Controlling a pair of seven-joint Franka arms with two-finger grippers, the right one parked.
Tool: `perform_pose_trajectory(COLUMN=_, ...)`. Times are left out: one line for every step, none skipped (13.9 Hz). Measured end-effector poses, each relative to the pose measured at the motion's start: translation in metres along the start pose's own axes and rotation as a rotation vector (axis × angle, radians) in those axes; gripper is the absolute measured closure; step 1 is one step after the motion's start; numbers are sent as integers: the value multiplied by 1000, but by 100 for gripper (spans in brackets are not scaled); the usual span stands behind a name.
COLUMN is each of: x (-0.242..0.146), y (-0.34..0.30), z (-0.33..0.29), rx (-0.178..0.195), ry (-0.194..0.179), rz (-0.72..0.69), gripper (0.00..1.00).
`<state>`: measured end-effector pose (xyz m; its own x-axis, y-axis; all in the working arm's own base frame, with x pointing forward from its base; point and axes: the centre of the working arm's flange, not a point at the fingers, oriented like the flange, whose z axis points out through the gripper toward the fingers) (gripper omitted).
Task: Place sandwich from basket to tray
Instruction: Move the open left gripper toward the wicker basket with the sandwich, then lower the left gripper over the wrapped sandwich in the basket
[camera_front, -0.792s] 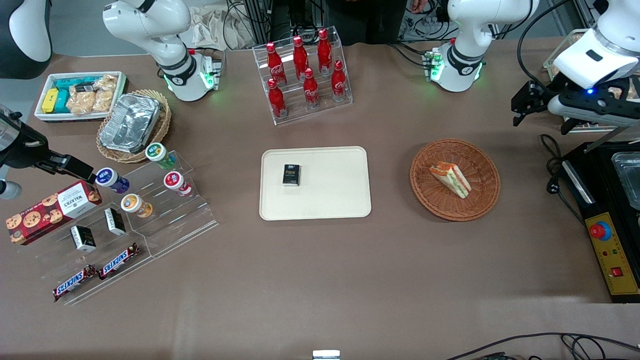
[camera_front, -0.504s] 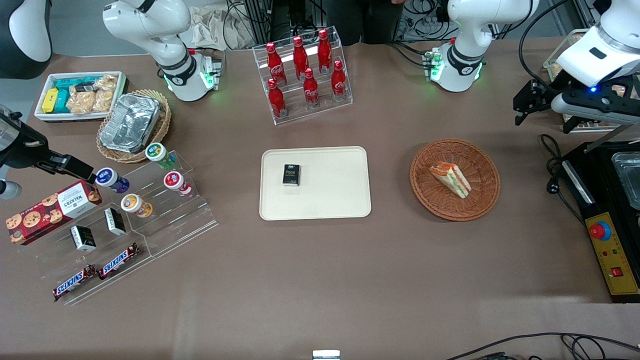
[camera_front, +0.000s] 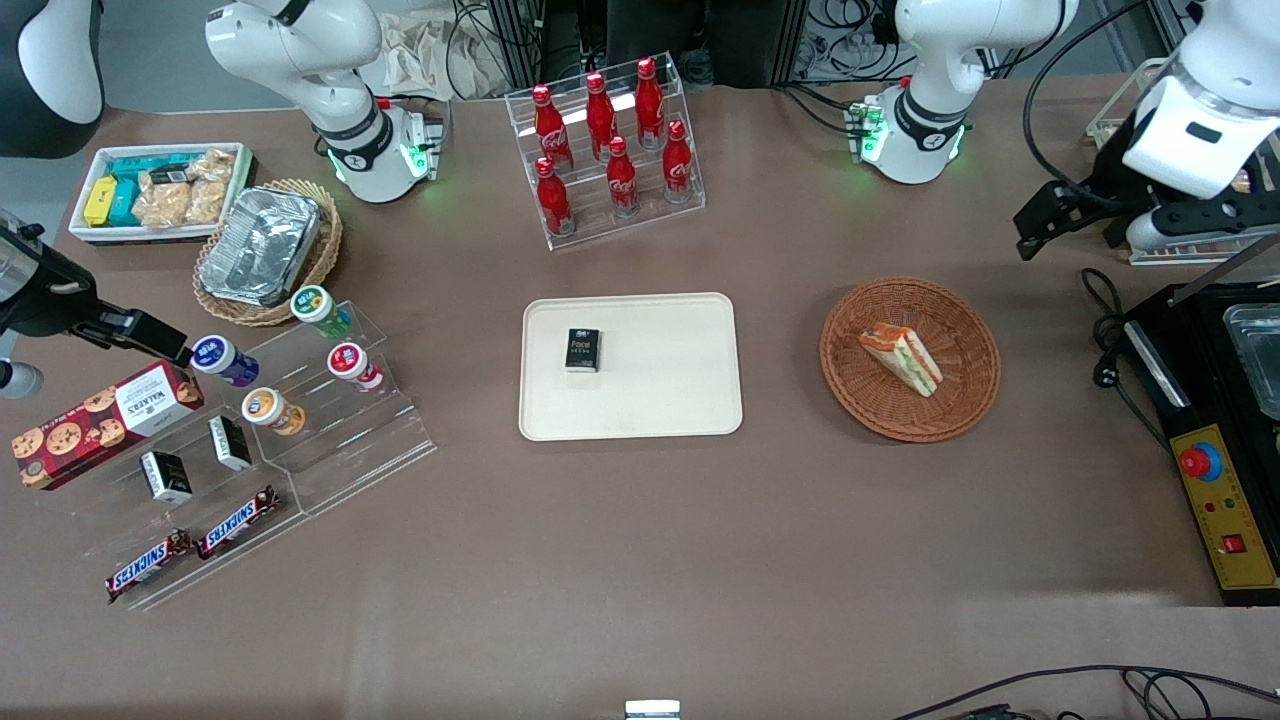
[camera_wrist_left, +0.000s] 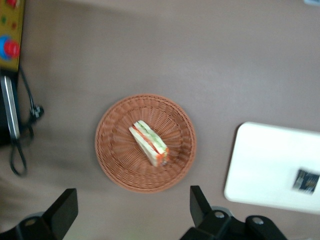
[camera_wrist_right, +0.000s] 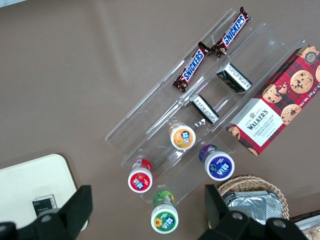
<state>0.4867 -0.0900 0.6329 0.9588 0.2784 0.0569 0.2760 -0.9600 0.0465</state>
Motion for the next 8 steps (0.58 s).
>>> perform_pose_trajectory(x=-4, y=7, z=0, rx=2, ry=-1, rz=-83, gripper=0)
perform_pose_trajectory(x=-7, y=13, z=1, rx=3, ry=-2, rz=-158, gripper=0)
perform_pose_trajectory(x=-10, y=18, z=1, rx=6, ry=-3, rz=-215, gripper=0)
perform_pose_trajectory(x=-12, y=22, z=2, rx=11, ry=-8, rz=-260, gripper=0)
perform_pose_trajectory(x=-14, y=24, z=5, rx=16, ry=-13, rz=-296, gripper=0)
perform_pose_trajectory(x=-16, y=26, z=9, rx=22, ry=-19, rz=-319, gripper=0)
perform_pose_trajectory(x=-17, y=26, z=15, rx=31, ry=-30, rz=-333, gripper=0)
perform_pose_trajectory(x=-18, y=25, z=23, rx=42, ry=-43, rz=-342, gripper=0)
